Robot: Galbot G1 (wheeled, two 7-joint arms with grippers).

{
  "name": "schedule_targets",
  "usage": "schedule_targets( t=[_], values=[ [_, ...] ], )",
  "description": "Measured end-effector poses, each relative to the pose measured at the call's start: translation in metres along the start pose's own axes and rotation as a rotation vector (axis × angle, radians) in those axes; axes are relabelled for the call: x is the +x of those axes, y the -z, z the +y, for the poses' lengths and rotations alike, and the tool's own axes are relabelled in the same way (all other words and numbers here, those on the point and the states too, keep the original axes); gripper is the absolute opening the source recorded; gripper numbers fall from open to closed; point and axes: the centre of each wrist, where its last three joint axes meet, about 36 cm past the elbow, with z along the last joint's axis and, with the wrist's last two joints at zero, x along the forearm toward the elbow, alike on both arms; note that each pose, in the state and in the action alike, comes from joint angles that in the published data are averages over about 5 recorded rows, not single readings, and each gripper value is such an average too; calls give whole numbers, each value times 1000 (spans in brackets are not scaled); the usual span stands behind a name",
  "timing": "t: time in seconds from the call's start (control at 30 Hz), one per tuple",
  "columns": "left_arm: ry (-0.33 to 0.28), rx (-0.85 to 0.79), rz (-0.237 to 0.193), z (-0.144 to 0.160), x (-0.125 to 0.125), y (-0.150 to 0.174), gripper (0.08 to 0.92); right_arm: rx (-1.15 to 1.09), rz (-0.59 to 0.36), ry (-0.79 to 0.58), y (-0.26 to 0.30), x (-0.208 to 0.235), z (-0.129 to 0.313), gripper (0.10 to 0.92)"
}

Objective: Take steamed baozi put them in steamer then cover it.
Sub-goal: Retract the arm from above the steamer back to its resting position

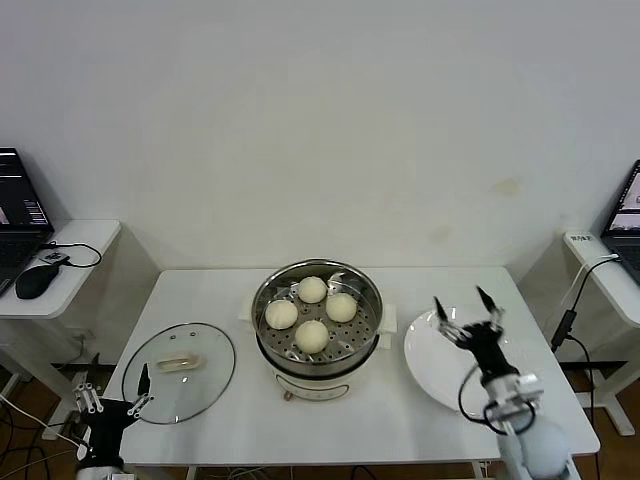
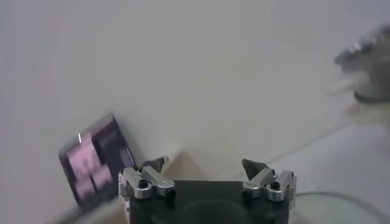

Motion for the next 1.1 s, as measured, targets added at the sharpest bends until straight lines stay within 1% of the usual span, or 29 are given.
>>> schedule_targets(
  t=[0.2,0.33,0.43,0.57,0.73,0.9,1.1],
  values=[
    [-93,-330,-86,14,-10,-26,823,2,52,-126,-13,40,-17,823],
    [-152,-487,-124,19,-19,-38,823,5,64,-191,-17,58,-24,823],
    [-191,-566,-144,20,-26,-45,823,6,63,-233,-19,68,-27,823],
    [-230,-628,-162,18,-36,-49,823,11,69,-273,-22,80,-29,823],
    [-269,-662,-176,9,-44,-51,823,16,78,-309,-26,92,-29,823],
    [-290,-677,-191,-2,-51,-51,823,20,82,-340,-28,101,-29,823],
    [-301,-689,-201,-13,-66,-55,823,30,88,-366,-29,110,-31,823]
  ],
)
